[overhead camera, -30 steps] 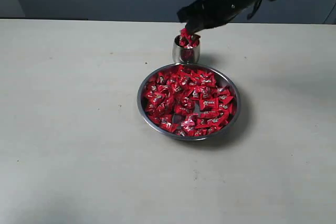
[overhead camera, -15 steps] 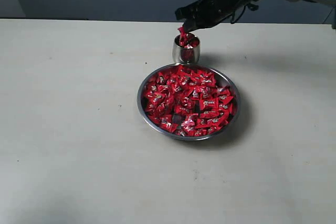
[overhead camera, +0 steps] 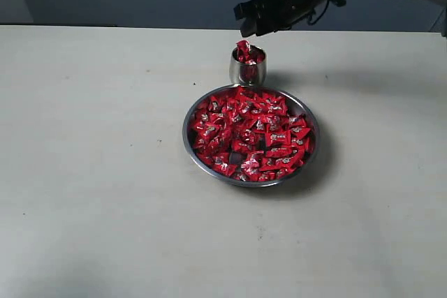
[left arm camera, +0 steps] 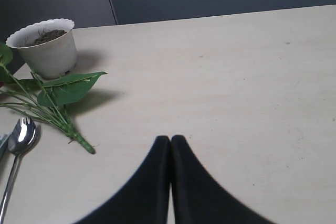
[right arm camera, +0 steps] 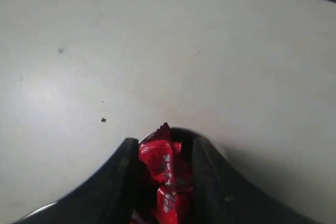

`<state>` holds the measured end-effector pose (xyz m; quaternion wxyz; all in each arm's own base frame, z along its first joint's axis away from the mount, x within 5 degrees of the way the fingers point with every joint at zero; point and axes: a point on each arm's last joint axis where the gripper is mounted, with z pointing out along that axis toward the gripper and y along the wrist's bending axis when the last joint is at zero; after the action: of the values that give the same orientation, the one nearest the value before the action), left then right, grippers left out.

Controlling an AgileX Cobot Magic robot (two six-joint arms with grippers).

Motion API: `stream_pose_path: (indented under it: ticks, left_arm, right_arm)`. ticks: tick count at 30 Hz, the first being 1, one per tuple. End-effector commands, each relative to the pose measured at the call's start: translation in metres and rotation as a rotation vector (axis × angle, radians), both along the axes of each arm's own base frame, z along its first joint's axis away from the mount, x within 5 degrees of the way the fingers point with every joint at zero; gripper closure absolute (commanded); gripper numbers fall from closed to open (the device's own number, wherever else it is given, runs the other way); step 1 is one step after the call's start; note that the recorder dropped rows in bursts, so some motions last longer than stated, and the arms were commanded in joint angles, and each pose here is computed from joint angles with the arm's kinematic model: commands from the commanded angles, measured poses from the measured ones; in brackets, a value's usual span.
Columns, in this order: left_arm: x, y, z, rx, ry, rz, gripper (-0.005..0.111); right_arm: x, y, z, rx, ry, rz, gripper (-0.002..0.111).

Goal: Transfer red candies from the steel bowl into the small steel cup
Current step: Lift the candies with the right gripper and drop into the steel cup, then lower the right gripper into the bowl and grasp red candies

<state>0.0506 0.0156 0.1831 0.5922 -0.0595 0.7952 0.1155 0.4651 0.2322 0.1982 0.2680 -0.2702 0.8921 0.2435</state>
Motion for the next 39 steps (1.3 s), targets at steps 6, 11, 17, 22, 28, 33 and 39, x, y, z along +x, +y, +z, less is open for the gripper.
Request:
stream_pose_path:
  ticks: [6, 11, 17, 22, 28, 33, 39]
  left_arm:
    - [0.000, 0.000, -0.001, -0.007, -0.005, -0.001, 0.106]
    - [0.000, 0.000, -0.001, -0.007, -0.005, -0.001, 0.106]
    - [0.000, 0.000, -0.001, -0.007, -0.005, -0.001, 0.106]
    - [0.000, 0.000, -0.001, -0.007, -0.005, -0.001, 0.106]
    - [0.000, 0.000, -0.001, -0.007, -0.005, -0.001, 0.106]
    - [0.000, 0.000, -0.001, -0.007, -0.005, -0.001, 0.106]
    - [0.000, 0.000, -0.001, -0.007, -0.005, -0.001, 0.106]
  right_arm:
    - [-0.017, -0.026, 0.040, -0.023, 0.142, -0.004, 0.074]
    - [-0.033, -0.027, 0.026, -0.034, 0.265, 0.030, 0.074]
    - [-0.067, -0.038, 0.003, -0.031, 0.307, 0.029, 0.074]
    - [-0.100, -0.043, -0.010, 0.025, 0.352, 0.065, 0.074]
    - [-0.134, -0.021, -0.031, -0.030, 0.374, 0.196, 0.074]
    - [-0.150, 0.006, -0.037, -0.125, 0.284, 0.296, 0.074]
    - [-0.154, 0.021, -0.048, -0.196, 0.190, 0.326, 0.074]
